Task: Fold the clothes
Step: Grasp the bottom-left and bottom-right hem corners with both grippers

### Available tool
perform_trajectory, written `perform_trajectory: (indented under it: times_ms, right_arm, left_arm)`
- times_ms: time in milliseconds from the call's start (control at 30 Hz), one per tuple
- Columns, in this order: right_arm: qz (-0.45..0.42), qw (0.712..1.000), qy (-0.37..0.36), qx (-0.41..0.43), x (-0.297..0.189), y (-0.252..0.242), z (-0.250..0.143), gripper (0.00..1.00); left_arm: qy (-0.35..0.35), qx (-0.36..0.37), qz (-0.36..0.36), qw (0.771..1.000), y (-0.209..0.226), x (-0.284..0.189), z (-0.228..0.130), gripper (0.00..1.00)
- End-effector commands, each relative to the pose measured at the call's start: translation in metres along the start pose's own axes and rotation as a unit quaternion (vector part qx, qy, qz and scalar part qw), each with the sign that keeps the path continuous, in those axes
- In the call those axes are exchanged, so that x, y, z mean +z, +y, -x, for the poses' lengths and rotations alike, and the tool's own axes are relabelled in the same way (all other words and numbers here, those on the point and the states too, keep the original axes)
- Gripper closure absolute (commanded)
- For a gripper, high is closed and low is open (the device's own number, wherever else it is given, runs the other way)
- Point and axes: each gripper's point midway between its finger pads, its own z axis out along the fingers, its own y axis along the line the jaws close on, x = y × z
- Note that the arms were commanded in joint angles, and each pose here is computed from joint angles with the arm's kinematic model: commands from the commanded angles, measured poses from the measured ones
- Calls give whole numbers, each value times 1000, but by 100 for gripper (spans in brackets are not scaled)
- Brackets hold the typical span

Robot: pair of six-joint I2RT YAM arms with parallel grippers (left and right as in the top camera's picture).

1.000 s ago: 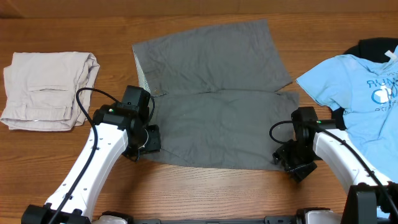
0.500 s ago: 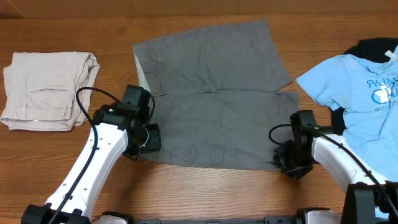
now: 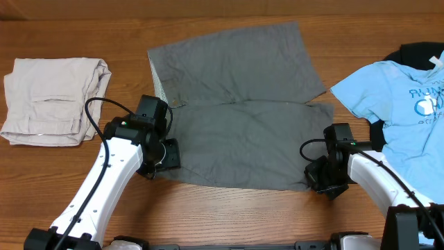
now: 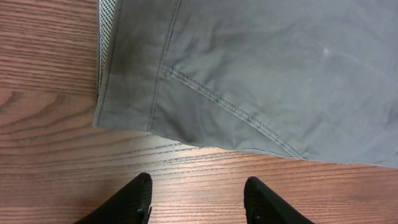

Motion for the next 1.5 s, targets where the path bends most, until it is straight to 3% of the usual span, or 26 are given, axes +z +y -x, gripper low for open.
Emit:
perform_trajectory:
  times_ms: [0,133,500,700,1067,1267,1467]
  right_arm:
    - [-23,1000,-1,2,9,-14,-2,93]
    - [-22,1000,-1,2,9,-14,-2,93]
    - [-19,1000,-4,1,9,-12,-1,92]
    - [-19,1000,-4,1,9,-12,-1,92]
    - [-18,1000,-8,1,9,-12,1,92]
    - [-18,1000,-8,1,9,-11,1,92]
    - [-18,1000,-8,1,9,-11,1,92]
  left_arm:
    - [1,-45,24,999,9,4,-2,50]
    - [-9,-114,46,992,19,12,-2,49]
    - [-41,-213,38,975,38,47,3,50]
    - [-48,-263,35,963,58,61,3,46]
    - [-45,-268,29,962,62,67,0,50]
    - [-50,-268,27,962,61,67,2,38]
    - [-62,-267,20,962,60,67,9,41]
